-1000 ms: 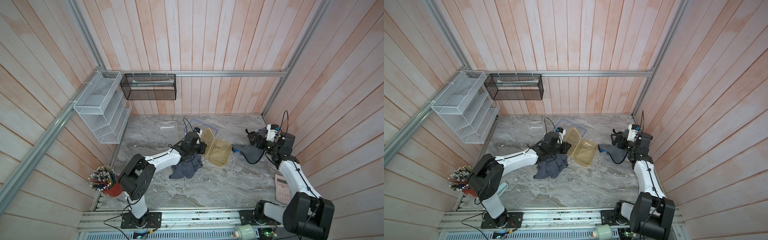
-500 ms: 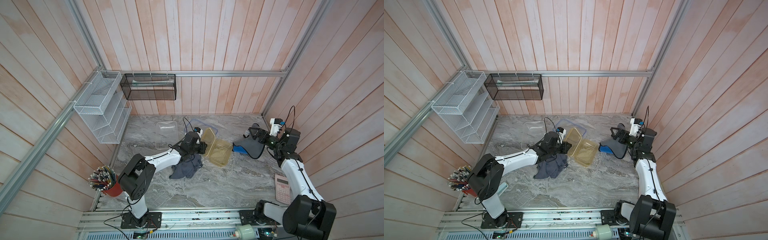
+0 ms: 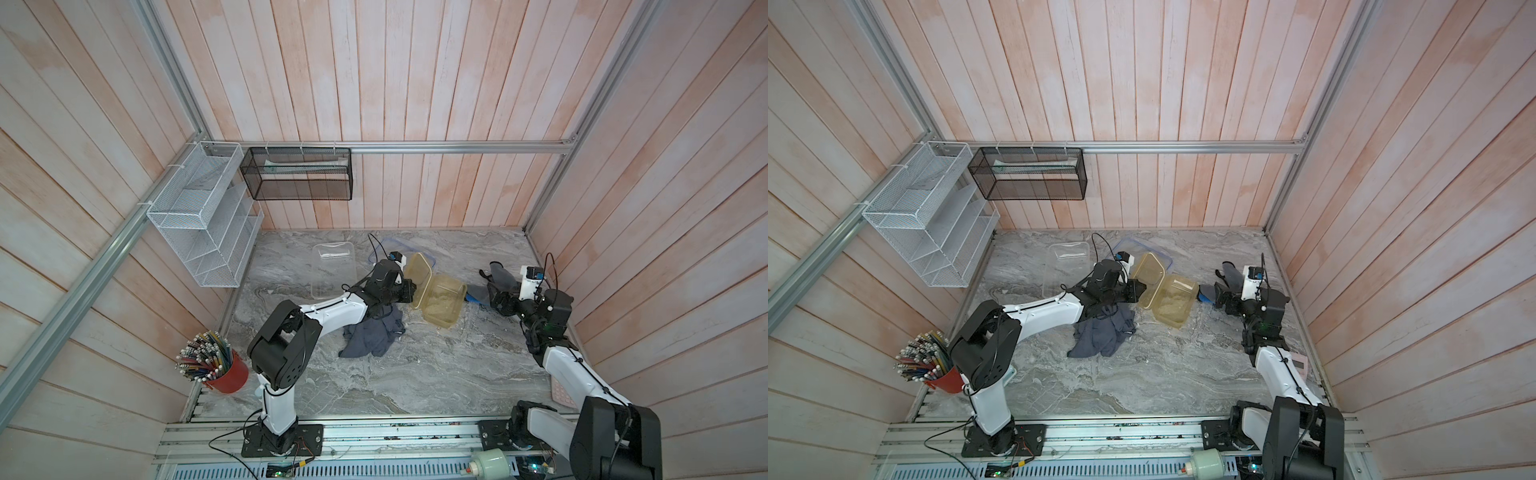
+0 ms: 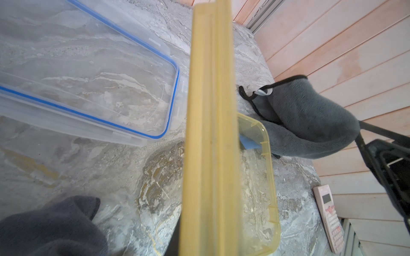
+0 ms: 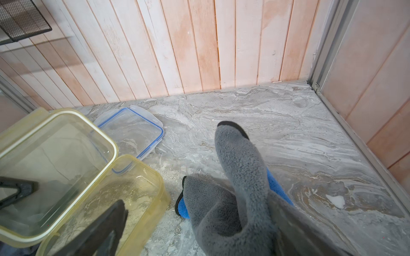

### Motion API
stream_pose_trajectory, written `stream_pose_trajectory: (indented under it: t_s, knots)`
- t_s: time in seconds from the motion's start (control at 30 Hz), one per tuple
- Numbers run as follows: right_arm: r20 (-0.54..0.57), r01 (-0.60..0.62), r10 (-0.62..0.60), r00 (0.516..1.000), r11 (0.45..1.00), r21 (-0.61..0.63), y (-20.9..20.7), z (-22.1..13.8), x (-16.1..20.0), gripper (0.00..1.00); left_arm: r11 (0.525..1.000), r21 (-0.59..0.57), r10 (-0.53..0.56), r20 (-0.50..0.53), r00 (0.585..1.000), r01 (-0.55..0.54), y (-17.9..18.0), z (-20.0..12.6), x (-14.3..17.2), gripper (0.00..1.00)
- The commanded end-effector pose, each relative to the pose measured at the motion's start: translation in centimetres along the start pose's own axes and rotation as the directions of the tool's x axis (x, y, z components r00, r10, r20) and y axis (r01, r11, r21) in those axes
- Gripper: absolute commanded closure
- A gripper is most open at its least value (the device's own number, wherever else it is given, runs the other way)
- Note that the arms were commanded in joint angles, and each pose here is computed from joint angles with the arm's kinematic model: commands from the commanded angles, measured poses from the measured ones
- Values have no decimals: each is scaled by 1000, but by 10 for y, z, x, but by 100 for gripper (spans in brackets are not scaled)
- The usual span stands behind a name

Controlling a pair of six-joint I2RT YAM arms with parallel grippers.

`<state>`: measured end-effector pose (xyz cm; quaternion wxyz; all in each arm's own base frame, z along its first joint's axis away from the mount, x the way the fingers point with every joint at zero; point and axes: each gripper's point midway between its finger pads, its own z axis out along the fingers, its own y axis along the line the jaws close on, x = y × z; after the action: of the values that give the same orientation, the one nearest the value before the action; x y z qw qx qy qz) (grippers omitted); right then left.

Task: Wipe the insides of the lunch boxes
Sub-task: Place the cleaning item at the center of the board.

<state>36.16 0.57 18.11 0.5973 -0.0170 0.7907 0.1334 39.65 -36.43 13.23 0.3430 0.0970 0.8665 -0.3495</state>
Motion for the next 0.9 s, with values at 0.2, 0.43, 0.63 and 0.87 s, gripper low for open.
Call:
stream_pose_trajectory:
  t_s: [0.2, 0.43, 0.63, 0.87]
  knots:
    - [194, 108, -148, 970, 973, 204, -28, -18, -4, 2, 999, 14, -32, 48, 998, 32, -5, 11, -18, 99]
    - [188, 103, -141, 972, 975, 198, -25, -11, 18, 2, 999, 16, -42, 30, 999, 41, -5, 25, -18, 99]
    - [187, 50, -101, 977, 965, 256, -40, -8, 25, 1, 999, 1, -47, 51, 998, 47, -1, 27, -17, 98]
    - [198, 35, -83, 977, 971, 236, -41, 9, 41, 2, 999, -29, -22, 55, 998, 24, 3, 32, -15, 98]
